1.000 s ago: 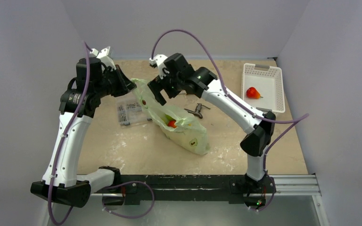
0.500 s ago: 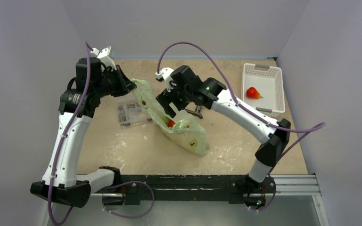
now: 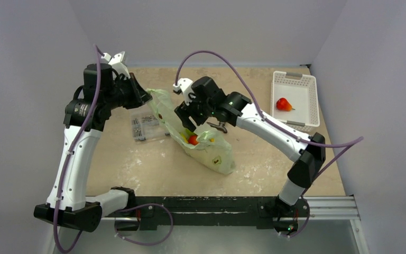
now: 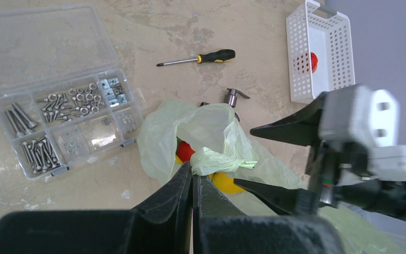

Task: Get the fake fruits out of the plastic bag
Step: Adjust the plastic bag at the center of the board.

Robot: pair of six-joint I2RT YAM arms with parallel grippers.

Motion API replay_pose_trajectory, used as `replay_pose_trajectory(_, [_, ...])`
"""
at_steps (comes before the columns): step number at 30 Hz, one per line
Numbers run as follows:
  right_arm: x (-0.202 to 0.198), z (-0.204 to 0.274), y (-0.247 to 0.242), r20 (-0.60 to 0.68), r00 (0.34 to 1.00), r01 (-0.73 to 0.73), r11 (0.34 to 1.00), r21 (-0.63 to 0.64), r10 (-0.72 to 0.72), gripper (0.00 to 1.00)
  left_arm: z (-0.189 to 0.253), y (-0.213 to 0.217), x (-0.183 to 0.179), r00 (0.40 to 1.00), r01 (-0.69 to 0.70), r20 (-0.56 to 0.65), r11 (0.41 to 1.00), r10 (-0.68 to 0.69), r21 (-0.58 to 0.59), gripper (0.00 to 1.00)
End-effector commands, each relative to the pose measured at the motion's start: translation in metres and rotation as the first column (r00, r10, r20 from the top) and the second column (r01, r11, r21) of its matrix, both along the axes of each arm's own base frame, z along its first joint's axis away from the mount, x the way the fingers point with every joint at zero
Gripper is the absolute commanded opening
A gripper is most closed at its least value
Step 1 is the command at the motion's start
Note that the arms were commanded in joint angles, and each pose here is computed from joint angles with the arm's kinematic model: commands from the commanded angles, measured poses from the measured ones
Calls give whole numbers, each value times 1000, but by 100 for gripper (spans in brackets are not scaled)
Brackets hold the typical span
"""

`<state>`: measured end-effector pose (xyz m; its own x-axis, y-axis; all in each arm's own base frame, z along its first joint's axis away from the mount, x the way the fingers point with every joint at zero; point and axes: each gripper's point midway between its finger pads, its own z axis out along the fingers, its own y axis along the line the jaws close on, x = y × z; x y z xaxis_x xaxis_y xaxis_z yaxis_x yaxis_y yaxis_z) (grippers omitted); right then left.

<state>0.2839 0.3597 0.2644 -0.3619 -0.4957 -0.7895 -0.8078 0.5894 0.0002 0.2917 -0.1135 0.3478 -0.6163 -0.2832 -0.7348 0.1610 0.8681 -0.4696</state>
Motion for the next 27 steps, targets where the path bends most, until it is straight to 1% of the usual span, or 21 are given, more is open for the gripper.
replay_pose_trajectory(1, [-5, -10, 10, 3, 999, -51, 999, 7, 51, 58, 15, 2, 1, 999, 5, 36, 1000, -5, 14, 0])
replay_pose_trajectory(2, [-4, -7, 12, 4, 999, -39, 999, 24, 39, 35, 14, 2, 1, 1000, 4, 29, 1000, -5, 14, 0])
replay_pose_trajectory(3, [-4, -4, 14, 5, 1000, -29, 999, 46, 29, 15, 15, 2, 1, 1000, 4, 26, 1000, -4, 12, 0])
replay_pose_trajectory(4, [-4, 3, 15, 6, 1000, -13, 997, 78, 12, 0, 15, 2, 1, 1000, 1, 20, 1000, -1, 8, 0])
replay_pose_trajectory(6, [-2, 17, 16, -4, 999, 53, 984, 168, -53, 0, 12, 8, 0, 999, -48, -17, 999, 48, 16, 0])
replay_pose_trajectory(8, [1, 30, 12, -5, 993, 117, 965, 235, -119, 0, 6, 16, -6, 991, -111, -72, 993, 113, 26, 24])
replay_pose_trajectory(11, [-1, 39, 14, -46, 988, 156, 946, 284, -150, 0, -7, 27, -22, 971, -213, -106, 977, 212, 0, 50])
replay_pose_trajectory(13, [0, 39, 16, -59, 986, 165, 944, 284, -154, 0, -19, 41, -44, 941, -320, -124, 947, 315, -22, 78])
replay_pose_trajectory(15, [1, 38, 14, -63, 983, 185, 939, 289, -174, 0, -31, 47, -69, 905, -411, -163, 908, 394, -85, 89])
replay_pose_trajectory(16, [2, 39, 13, -59, 981, 194, 936, 293, -185, 0, -38, 48, -82, 891, -439, -185, 890, 414, -124, 93])
replay_pose_trajectory(18, [3, 38, 12, -55, 980, 200, 935, 292, -192, 0, -52, 43, -101, 869, -479, -247, 853, 428, -209, 96])
replay_pose_trajectory(20, [4, 39, 12, -52, 980, 199, 934, 296, -192, 0, -65, 27, -115, 882, -447, -304, 844, 361, -295, 96])
replay_pose_trajectory(22, [5, 39, 14, -47, 980, 197, 934, 299, -192, 0, -77, 9, -122, 889, -407, -365, 842, 276, -354, 96])
replay_pose_trajectory(23, [6, 38, 15, -47, 981, 196, 935, 297, -190, 0, -81, 6, -124, 891, -394, -376, 846, 255, -361, 96])
replay_pose_trajectory(24, [7, 36, 15, -48, 981, 195, 936, 292, -189, 0, -78, 7, -124, 904, -375, -347, 856, 251, -356, 97])
replay_pose_trajectory(25, [7, 35, 16, -47, 981, 196, 938, 287, -190, 0, -72, 14, -123, 917, -365, -288, 873, 276, -324, 98])
replay_pose_trajectory(26, [8, 34, 15, -46, 980, 199, 937, 286, -195, 0, -69, 27, -125, 910, -391, -255, 881, 327, -266, 99])
replay_pose_trajectory(27, [9, 33, 14, -44, 979, 205, 937, 283, -201, 0, -59, 38, -125, 913, -396, -195, 891, 357, -223, 100])
